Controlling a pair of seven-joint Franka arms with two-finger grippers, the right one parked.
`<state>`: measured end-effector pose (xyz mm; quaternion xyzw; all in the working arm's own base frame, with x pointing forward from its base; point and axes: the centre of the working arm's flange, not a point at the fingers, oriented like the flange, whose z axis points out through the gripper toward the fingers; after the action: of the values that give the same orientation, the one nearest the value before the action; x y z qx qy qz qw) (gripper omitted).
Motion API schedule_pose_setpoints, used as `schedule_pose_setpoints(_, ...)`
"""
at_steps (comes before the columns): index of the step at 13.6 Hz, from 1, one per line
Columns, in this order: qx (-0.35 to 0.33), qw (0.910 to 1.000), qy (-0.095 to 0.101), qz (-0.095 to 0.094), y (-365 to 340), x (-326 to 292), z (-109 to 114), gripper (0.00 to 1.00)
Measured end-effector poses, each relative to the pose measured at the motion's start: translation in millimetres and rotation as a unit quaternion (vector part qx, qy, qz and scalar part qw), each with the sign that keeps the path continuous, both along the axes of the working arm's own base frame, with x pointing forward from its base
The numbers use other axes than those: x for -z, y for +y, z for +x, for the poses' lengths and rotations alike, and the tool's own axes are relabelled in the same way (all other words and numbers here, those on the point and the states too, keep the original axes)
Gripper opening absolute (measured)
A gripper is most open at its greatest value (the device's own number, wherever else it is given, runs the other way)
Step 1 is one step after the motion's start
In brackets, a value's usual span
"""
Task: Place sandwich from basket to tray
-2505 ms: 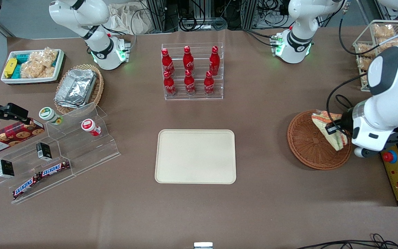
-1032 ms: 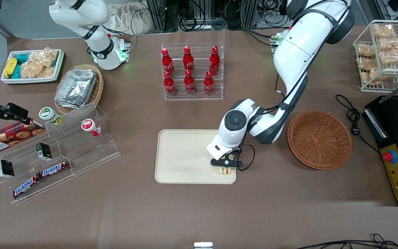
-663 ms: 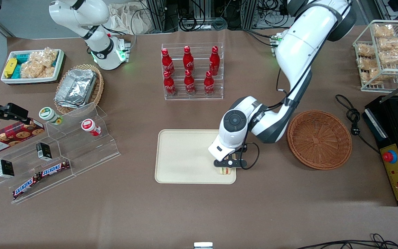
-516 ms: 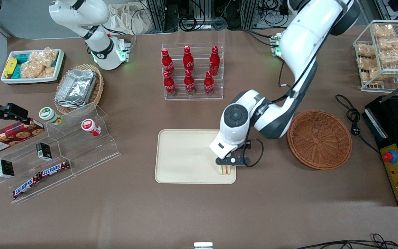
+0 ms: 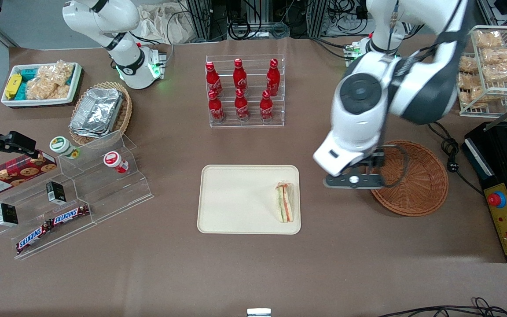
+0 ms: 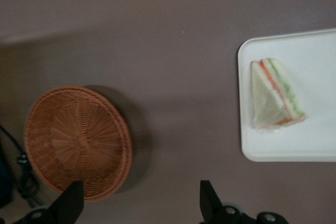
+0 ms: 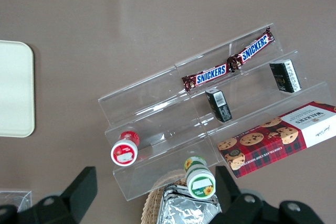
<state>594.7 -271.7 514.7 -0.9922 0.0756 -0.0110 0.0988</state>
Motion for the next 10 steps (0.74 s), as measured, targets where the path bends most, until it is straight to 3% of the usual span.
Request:
schedule_pose_setpoints(3, -0.003, 0.9996, 0.027, -0.008, 73, -37, 1, 1.0)
schedule_pose_setpoints(10, 0.008, 0.9992, 0.039, -0.002, 161, -59, 9, 1.0)
